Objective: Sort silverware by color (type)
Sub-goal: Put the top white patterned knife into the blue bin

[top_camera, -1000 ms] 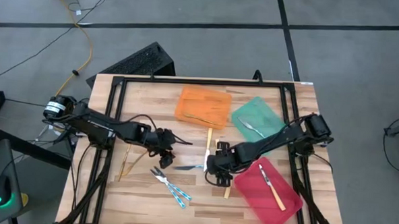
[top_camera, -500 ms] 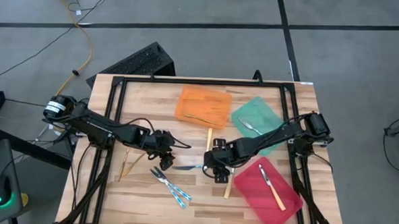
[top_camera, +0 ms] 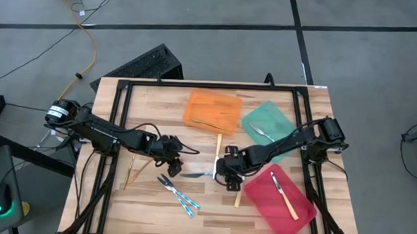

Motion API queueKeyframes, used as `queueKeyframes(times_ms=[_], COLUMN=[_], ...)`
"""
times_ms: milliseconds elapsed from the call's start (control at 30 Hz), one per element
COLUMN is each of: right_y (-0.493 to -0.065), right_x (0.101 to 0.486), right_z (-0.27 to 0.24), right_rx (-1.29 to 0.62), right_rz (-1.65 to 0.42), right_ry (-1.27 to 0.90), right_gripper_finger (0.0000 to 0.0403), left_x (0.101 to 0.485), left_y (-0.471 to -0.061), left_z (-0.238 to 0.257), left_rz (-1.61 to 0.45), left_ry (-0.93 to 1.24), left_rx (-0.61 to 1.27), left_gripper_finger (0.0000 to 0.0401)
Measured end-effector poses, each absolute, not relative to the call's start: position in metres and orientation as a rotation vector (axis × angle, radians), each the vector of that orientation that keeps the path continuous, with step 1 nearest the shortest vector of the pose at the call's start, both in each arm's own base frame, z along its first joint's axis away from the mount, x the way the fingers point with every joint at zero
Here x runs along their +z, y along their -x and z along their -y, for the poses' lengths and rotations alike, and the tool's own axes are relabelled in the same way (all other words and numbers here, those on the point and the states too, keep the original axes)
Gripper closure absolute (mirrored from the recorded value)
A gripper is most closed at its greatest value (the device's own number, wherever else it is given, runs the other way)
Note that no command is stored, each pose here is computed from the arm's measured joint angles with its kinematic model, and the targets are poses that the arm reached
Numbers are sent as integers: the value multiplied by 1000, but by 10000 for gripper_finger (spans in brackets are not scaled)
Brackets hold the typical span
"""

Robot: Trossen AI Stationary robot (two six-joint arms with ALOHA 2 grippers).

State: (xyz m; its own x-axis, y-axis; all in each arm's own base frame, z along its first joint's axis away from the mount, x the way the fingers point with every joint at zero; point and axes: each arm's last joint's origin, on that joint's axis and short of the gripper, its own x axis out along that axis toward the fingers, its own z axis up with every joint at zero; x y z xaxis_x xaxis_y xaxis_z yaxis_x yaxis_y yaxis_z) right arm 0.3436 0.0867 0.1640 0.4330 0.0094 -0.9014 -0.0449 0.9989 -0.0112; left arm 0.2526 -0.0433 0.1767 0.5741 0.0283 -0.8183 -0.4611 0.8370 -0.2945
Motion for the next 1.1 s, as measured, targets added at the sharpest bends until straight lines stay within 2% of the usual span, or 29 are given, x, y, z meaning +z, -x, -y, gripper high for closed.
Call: queueKeyframes(times_ms=[300,667,800,1100], right_y=[-351,-345,-343,-342], right_x=[143,125,125,124], right_z=[-92,-95,-98,-97], right_rx=[44,-15,-53,-90], right_rz=[-1144,-1274,-1270,-1282], right_ry=[42,-18,-22,-53], right_gripper_finger=[172,188,218,332], left_x=[177,177,177,177], left_y=[-252,-253,-253,-253], left_z=[42,42,42,42], left_rz=[-907,-880,-883,-877], left_ry=[466,567,568,599], left_rx=[336,379,381,397], left_gripper_finger=[201,201,201,201])
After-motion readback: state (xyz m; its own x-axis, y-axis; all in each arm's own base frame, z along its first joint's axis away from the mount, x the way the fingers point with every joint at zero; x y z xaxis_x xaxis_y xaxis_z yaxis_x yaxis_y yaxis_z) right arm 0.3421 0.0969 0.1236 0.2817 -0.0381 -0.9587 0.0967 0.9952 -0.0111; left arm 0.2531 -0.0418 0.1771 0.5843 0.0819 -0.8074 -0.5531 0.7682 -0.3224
